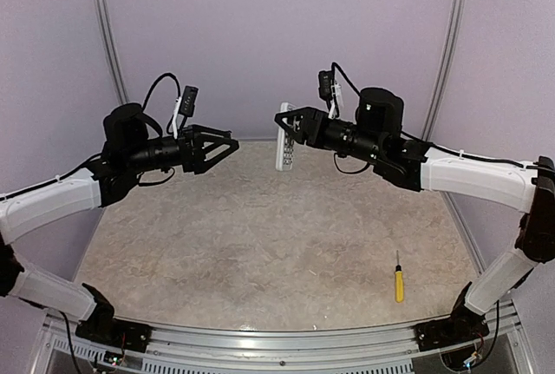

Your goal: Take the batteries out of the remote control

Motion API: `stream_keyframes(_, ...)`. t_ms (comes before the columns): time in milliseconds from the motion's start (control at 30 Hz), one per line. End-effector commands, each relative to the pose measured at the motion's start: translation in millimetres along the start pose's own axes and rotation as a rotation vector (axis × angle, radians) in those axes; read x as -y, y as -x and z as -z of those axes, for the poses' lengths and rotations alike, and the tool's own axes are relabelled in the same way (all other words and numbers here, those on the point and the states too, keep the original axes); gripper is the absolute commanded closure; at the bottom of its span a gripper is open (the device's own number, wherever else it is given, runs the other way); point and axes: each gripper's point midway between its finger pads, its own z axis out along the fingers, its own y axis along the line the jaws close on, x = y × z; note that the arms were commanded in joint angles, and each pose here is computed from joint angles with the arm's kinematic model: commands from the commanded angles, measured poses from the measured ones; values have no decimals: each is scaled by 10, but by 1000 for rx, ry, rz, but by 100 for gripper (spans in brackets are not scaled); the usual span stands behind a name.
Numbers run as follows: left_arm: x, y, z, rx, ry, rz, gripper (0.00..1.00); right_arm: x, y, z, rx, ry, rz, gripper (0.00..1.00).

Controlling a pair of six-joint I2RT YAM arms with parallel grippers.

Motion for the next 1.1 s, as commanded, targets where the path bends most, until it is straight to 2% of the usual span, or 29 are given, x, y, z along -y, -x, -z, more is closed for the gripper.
stream_keyframes(0, 309, 210, -75, 40, -215, 30, 1, -533, 232, 51, 72, 292, 37, 66)
stream_keyframes(233, 493, 230, -246, 0, -325, 43, 1, -907, 202, 78, 46, 555, 3, 67)
stream_keyframes(467, 648, 142, -353, -43, -357, 40, 2, -1032, 152, 63, 6, 650, 12, 67)
stream_keyframes(667, 590, 47, -473, -65, -332, 61, 7, -1048, 134, 30, -5, 675, 0, 67)
stream_keyframes(900, 590, -14, -569, -85, -303, 48, 19, -1045, 116, 20, -8, 666, 7, 67)
stream_keyframes(1067, 625, -9, -604, -80, -319, 50, 22, -1045, 76, 14, -12, 653, 29, 67)
